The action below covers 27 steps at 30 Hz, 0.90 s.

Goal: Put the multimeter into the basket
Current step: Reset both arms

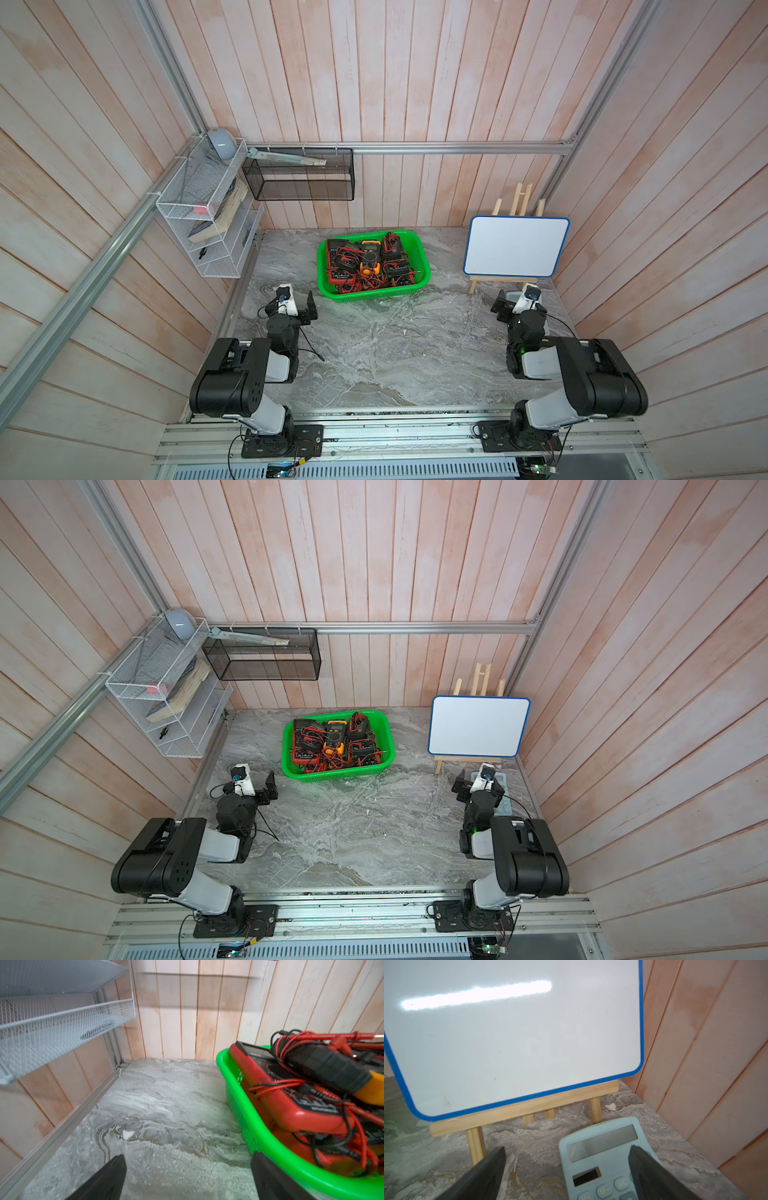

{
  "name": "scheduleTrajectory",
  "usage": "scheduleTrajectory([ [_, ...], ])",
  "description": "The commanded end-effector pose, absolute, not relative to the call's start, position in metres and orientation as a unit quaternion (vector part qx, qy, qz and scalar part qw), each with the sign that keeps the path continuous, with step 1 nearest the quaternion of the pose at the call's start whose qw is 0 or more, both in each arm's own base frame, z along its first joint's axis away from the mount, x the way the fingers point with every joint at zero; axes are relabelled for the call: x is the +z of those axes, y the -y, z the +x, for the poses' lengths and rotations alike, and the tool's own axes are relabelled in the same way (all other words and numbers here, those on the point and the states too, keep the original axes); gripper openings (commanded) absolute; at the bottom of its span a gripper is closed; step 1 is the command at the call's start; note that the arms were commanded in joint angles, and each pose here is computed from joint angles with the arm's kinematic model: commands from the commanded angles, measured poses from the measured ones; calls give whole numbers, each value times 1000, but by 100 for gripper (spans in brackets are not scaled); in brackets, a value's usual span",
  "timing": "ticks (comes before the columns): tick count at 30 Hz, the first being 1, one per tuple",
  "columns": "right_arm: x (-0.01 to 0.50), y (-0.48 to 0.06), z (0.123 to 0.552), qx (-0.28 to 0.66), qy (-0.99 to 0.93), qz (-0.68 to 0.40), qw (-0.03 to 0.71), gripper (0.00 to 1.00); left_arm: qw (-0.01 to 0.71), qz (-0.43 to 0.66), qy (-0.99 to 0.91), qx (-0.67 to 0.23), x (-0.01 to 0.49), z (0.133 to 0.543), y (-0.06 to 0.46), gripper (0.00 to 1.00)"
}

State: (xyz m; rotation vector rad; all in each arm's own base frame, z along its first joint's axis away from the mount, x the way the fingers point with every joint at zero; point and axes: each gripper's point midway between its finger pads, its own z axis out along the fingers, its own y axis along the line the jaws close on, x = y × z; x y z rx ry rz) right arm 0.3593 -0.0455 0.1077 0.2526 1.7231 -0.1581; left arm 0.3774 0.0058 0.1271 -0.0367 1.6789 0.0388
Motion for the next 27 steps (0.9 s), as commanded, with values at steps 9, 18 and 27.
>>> scheduleTrajectory([
  [9,130,35,370,-53,-732,83,674,98,661,0,-751,-5,129,390,-4,100],
  [18,132,32,371,-51,-728,77,679,98,662,0,-749,-5,130,390,-5,100],
  [27,132,33,370,-50,-728,77,679,98,663,-1,-748,-2,130,388,-6,100],
])
